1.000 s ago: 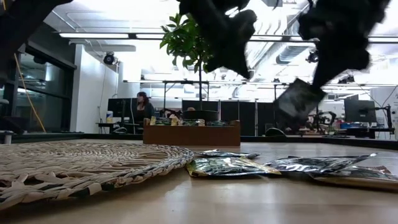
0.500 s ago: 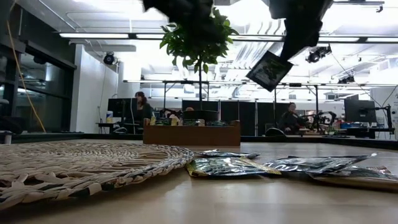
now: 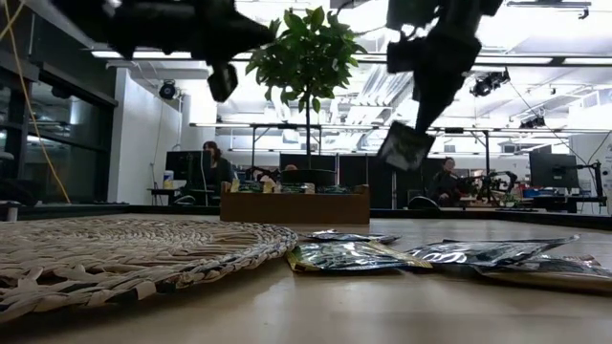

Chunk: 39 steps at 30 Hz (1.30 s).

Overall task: Pick & Place Tea
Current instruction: Put the blue tea bag into the right section of the wooden organizer

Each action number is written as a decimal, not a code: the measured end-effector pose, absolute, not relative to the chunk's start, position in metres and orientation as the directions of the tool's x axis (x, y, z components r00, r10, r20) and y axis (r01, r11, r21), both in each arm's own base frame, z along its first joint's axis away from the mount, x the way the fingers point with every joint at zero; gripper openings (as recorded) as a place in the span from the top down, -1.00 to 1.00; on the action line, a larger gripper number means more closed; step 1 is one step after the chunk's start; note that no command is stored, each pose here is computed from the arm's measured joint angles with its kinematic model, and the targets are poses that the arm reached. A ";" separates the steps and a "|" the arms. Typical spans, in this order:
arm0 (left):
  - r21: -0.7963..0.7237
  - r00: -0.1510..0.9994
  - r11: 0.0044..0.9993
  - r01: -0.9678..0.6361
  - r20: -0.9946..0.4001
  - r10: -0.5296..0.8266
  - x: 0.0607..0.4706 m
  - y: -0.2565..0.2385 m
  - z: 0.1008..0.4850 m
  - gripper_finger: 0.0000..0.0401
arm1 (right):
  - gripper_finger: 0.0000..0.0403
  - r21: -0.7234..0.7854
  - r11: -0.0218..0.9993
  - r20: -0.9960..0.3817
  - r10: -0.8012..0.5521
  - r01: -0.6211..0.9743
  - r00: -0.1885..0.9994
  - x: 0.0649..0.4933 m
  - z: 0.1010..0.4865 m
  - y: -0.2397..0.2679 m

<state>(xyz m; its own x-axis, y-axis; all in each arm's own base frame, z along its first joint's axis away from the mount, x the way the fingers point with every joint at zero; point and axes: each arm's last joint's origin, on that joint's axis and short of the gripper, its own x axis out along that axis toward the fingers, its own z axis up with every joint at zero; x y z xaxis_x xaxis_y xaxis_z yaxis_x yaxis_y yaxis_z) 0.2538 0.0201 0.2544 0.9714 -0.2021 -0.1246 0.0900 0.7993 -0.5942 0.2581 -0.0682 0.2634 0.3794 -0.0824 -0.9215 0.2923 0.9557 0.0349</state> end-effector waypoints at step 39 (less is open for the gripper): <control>-0.663 0.958 0.724 0.191 -0.034 -0.283 0.234 -0.010 0.231 0.92 | 1.00 -0.194 0.981 -0.949 -0.191 0.011 0.249 0.367 0.258 -0.167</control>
